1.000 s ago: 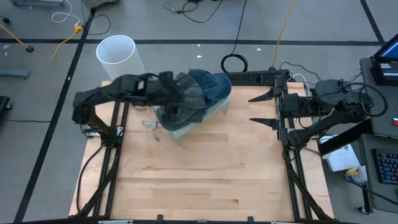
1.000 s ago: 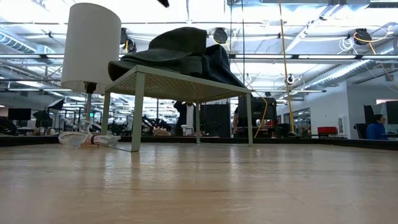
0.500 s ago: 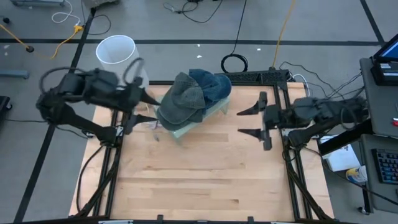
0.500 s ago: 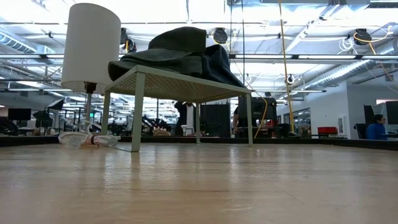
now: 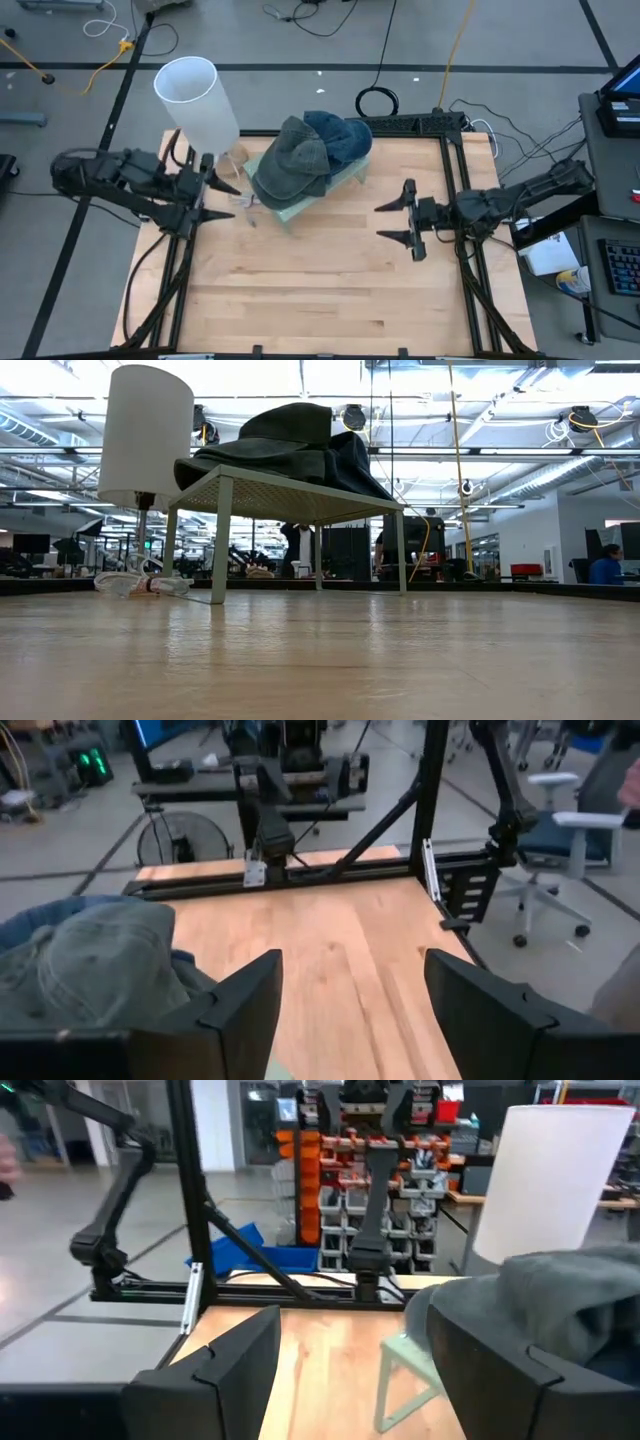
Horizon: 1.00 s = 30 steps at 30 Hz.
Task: Pick & Place hat
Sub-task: Return to Home Position
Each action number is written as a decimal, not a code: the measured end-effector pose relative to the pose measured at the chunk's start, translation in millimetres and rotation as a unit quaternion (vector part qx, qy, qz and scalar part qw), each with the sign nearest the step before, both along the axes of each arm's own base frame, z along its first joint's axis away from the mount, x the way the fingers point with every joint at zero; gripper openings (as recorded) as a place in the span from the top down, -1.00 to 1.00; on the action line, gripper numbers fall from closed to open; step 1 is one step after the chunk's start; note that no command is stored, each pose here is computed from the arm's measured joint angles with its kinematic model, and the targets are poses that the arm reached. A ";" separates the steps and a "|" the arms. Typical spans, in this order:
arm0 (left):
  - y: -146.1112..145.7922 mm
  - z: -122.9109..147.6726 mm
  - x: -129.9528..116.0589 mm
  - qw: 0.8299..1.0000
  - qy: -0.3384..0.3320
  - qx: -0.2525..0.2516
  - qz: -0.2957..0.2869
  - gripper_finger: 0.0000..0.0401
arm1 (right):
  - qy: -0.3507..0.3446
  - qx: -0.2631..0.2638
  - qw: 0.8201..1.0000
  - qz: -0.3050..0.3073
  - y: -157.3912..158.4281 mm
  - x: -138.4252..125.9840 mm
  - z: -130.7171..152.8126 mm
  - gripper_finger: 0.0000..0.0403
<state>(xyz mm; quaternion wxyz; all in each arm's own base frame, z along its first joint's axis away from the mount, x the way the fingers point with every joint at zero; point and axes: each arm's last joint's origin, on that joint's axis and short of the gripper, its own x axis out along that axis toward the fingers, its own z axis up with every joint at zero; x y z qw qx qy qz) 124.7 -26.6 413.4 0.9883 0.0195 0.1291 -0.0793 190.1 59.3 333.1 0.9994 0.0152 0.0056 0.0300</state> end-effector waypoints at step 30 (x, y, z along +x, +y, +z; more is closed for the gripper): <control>-19.2 -168.2 0.4 0.994 -0.090 -0.037 -0.052 -0.22 | -0.035 0.084 0.996 0.021 -9.3 -44.0 -153.7 -0.21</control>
